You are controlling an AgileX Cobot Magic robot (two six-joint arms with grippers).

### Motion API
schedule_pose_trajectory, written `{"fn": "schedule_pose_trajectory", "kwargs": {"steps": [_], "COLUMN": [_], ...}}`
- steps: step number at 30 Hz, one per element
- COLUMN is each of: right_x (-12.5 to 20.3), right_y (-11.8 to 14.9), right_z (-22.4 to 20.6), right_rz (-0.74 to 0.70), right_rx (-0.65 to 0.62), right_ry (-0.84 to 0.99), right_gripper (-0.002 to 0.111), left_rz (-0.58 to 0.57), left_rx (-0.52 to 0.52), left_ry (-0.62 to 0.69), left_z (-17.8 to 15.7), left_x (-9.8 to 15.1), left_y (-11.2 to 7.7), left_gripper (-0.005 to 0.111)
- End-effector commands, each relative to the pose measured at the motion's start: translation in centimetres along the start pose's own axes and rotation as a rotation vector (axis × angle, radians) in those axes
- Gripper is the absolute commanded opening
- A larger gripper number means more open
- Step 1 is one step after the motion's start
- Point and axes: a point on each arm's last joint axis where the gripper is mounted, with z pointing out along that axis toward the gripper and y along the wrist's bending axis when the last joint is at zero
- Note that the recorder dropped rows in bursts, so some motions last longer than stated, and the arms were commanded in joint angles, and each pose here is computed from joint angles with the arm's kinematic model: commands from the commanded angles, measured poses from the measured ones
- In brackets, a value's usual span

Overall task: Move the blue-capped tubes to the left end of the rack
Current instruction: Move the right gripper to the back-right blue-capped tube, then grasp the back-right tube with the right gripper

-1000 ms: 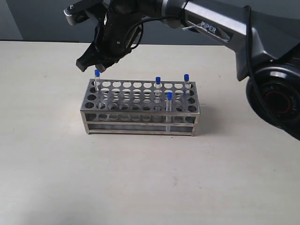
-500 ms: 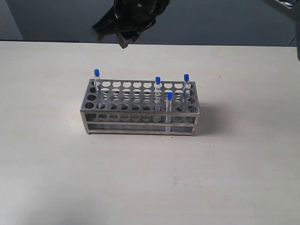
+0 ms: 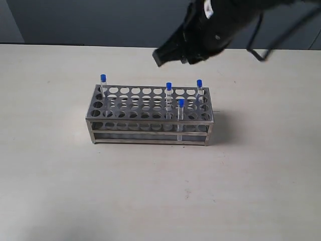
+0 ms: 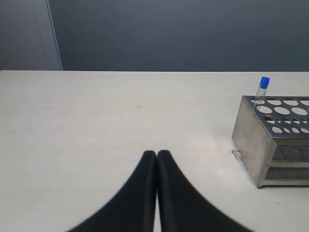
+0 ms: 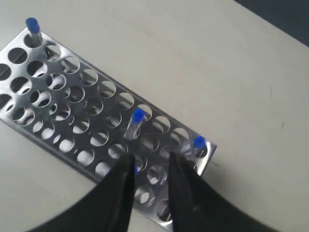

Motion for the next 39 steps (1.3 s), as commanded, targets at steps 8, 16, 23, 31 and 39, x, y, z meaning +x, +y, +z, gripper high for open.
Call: {"fn": "schedule_pose_trajectory", "kwargs": {"steps": [8, 16, 23, 31, 39], "right_x": [7.9, 8.4, 8.7, 9.2, 8.2], "right_y": [1.4, 2.0, 2.6, 2.9, 2.5], "right_z": [2.6, 5.4, 7.9, 9.1, 7.0], "right_rz": [0.129, 0.152, 0.133, 0.107, 0.104], "right_rx": [-0.143, -0.155, -0.171, -0.169, -0.172], "right_ry": [-0.154, -0.115, -0.118, -0.092, -0.159], "right_gripper": [0.045, 0.055, 0.055, 0.0, 0.001], "left_rz": [-0.001, -0.001, -0.001, -0.001, -0.002], "left_rx": [0.01, 0.01, 0.01, 0.01, 0.01], "left_ry": [-0.011, -0.011, -0.011, -0.011, -0.011], "left_z": [-0.1, -0.1, -0.1, -0.1, -0.1], "left_x": [-0.2, -0.2, -0.2, -0.2, -0.2], "left_y": [-0.1, -0.1, -0.1, -0.1, -0.1], "left_gripper": [0.001, 0.001, 0.001, 0.001, 0.001]}}
